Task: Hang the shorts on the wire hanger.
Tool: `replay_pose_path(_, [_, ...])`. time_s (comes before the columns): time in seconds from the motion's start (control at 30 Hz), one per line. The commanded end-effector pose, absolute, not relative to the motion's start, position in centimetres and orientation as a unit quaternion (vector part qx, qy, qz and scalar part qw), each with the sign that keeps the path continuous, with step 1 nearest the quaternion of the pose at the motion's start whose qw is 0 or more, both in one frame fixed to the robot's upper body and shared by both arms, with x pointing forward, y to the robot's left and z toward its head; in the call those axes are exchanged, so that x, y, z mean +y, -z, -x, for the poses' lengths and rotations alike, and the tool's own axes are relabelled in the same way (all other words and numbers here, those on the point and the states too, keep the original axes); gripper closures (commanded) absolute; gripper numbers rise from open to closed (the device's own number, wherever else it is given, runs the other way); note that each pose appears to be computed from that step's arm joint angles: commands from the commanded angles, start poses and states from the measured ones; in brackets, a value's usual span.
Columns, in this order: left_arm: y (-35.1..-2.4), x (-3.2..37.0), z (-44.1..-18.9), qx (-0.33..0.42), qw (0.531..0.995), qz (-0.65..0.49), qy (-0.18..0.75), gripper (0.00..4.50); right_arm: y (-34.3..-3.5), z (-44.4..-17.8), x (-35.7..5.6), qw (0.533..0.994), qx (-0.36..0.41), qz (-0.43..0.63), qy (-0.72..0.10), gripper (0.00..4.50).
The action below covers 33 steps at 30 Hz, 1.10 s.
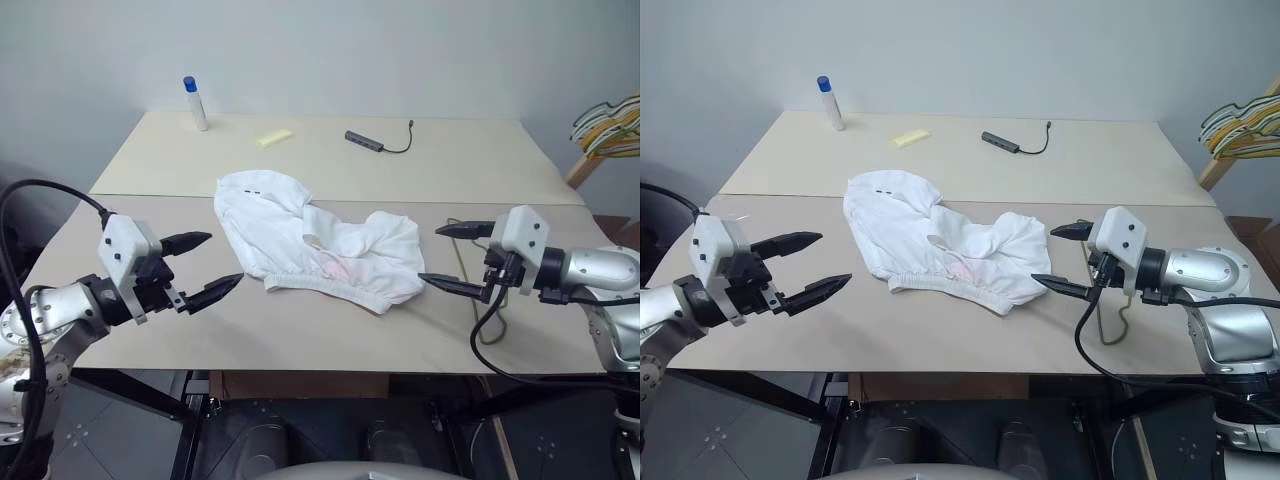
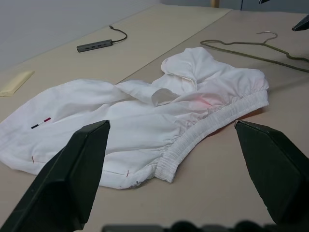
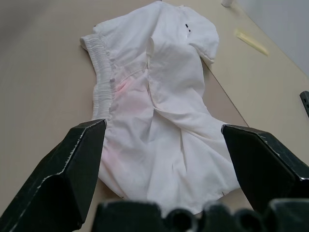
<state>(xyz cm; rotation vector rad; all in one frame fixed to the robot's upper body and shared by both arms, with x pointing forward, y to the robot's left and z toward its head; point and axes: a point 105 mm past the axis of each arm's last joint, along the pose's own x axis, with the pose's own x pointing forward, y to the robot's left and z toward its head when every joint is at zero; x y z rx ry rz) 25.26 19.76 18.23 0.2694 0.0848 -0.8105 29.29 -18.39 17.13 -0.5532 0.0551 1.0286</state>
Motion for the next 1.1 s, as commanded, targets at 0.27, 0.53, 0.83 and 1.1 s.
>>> replay_pose_path(0.27, [-19.6,19.5,-25.4,0.018,0.908,-0.145,0.394,0.00,-18.2,-29.0,-17.8,0.830,-0.001,0.274,-0.486,0.04])
replay_pose_path(0.53, [-19.9,19.4,-25.4,0.008,0.906,-0.138,0.399,0.00,-15.7,-28.4,-15.3,0.786,0.036,0.362,-0.499,0.04])
replay_pose_path(0.83, [-19.7,18.0,-25.4,0.004,0.900,-0.118,0.419,0.00,-9.2,-28.2,-11.2,0.752,0.109,0.410,-0.504,0.04])
replay_pose_path(1.1, [-19.9,18.0,-25.6,0.002,0.898,-0.124,0.422,0.00,-7.7,-32.1,-10.7,0.761,0.122,0.474,-0.425,2.01])
